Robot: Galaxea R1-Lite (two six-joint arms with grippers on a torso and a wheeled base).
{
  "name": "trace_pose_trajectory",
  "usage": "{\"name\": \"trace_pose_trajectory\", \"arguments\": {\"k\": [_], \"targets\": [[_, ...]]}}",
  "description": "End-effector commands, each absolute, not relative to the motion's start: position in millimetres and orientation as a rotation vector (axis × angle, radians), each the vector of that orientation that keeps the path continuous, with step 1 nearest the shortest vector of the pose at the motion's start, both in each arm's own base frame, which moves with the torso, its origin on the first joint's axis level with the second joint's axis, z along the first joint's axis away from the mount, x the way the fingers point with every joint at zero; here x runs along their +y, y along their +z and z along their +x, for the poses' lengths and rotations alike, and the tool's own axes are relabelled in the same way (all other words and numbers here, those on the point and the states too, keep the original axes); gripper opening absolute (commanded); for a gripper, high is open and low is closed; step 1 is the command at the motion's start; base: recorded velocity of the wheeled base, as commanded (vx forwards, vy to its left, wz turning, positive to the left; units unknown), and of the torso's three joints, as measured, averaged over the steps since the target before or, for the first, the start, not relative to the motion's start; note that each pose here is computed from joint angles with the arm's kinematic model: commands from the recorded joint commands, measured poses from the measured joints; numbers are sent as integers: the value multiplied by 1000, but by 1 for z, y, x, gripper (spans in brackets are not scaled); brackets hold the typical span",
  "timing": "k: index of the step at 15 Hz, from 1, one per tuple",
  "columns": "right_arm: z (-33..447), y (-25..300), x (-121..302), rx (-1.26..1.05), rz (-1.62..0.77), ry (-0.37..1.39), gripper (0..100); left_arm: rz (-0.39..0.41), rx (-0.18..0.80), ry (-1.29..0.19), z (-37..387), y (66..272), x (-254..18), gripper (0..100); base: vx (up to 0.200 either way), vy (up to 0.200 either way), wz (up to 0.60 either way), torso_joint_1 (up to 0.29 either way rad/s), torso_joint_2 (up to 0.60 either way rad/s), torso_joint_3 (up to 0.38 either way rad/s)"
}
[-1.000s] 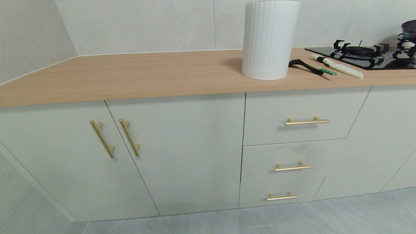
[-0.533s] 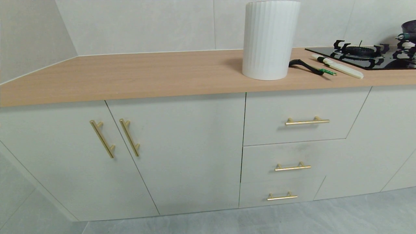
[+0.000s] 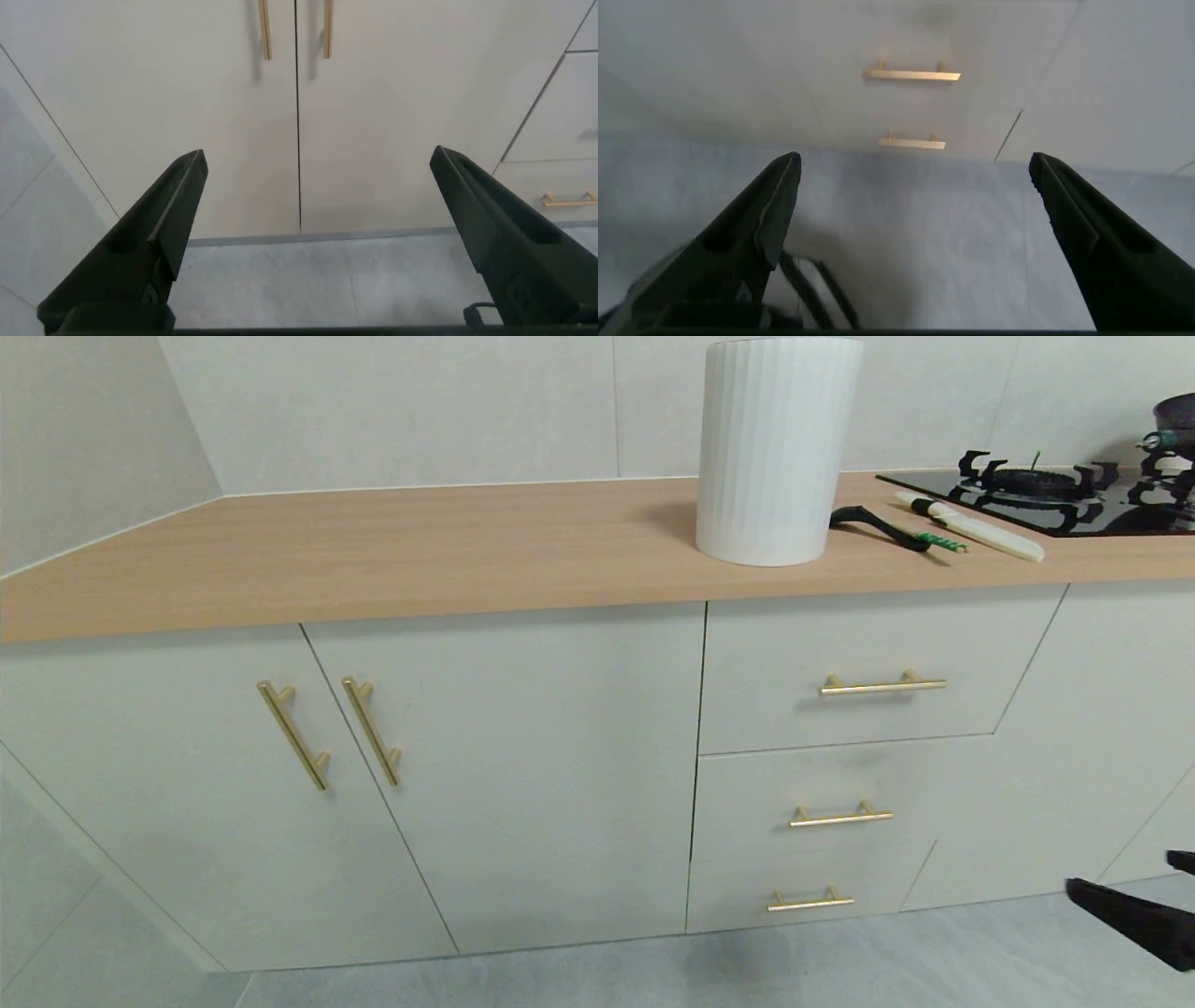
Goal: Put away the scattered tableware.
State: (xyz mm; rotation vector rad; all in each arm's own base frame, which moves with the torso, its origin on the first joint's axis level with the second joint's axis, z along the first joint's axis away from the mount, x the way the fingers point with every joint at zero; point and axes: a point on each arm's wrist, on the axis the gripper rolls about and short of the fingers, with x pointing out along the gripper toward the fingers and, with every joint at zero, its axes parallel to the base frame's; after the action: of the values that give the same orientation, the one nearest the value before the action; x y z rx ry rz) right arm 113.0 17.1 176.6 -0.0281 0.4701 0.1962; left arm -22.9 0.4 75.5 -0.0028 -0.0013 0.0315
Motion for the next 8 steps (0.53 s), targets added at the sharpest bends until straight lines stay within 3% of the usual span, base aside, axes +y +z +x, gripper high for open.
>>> {"name": "trace_pose_trajectory", "arguments": {"k": [1,4,8], "targets": [[220,144,39,689,-53,228,100,-3,0,32,-23,75,0,100,0,0,0,0,0,0],[261,109,45,712,-56,217,100,-3,0,32,-23,75,0,100,0,0,0,0,0,0],[310,40,51,689,-85,134,100,-3,-2,32,-23,76,0,100,0,0,0,0,0,0]]}}
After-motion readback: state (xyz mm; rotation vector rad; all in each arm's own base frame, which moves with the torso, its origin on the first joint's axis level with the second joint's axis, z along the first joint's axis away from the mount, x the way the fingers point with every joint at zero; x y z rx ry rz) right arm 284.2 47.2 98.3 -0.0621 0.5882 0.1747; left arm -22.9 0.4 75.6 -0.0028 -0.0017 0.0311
